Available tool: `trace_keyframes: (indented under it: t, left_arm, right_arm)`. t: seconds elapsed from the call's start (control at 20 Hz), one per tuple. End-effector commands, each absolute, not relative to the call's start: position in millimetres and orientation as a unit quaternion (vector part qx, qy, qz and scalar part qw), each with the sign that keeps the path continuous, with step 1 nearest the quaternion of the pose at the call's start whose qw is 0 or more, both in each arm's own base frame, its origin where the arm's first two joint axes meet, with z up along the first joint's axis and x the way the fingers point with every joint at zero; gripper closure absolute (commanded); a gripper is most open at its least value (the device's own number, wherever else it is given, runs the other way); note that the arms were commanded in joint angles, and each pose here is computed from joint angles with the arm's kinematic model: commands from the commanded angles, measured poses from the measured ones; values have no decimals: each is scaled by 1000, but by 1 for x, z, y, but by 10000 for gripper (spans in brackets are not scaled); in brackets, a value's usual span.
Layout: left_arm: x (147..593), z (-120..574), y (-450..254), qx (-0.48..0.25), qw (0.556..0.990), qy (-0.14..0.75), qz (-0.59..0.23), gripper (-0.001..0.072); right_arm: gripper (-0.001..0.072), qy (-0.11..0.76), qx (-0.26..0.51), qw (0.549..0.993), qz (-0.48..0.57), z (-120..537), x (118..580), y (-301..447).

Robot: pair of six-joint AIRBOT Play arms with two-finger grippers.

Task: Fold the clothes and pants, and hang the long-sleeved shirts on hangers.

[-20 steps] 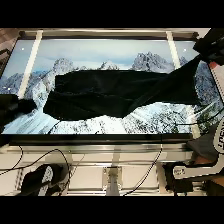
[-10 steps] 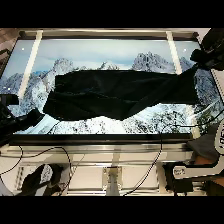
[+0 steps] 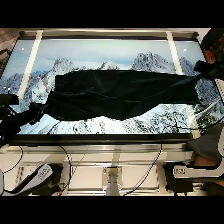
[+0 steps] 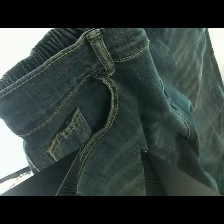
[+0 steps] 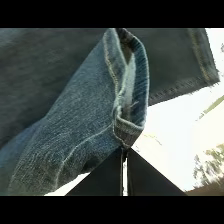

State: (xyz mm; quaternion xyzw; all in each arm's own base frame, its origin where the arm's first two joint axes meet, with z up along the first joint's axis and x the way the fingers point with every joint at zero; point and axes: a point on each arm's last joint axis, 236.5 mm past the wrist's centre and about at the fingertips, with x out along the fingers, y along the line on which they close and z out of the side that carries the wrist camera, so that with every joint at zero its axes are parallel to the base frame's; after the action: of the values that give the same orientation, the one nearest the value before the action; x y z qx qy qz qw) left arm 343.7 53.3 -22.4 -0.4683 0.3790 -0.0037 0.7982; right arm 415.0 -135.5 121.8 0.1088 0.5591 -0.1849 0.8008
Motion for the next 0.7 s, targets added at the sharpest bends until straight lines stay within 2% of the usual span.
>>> trace_keyframes:
  t: [0.0, 0.25, 0.5, 0.6, 0.65]
  left_arm:
    - [331, -39, 53, -444, 792, 418, -4, 293]
    - [286, -70, 43, -393, 757, 522, -8, 285]
    - [295, -78, 37, -422, 742, 520, 3, 280]
    - [303, -87, 35, -416, 745, 521, 12, 220]
    - [309, -90, 32, -416, 748, 517, 14, 220]
  right_arm:
    - [701, 556, 130, 798, -195, 130, 397, -157]
    - [701, 551, 163, 803, -160, 130, 401, -144]
    - [700, 554, 156, 804, -152, 130, 401, -142]
    - [701, 554, 157, 804, -148, 130, 402, -140]
    - [700, 554, 157, 806, -141, 130, 403, -137]
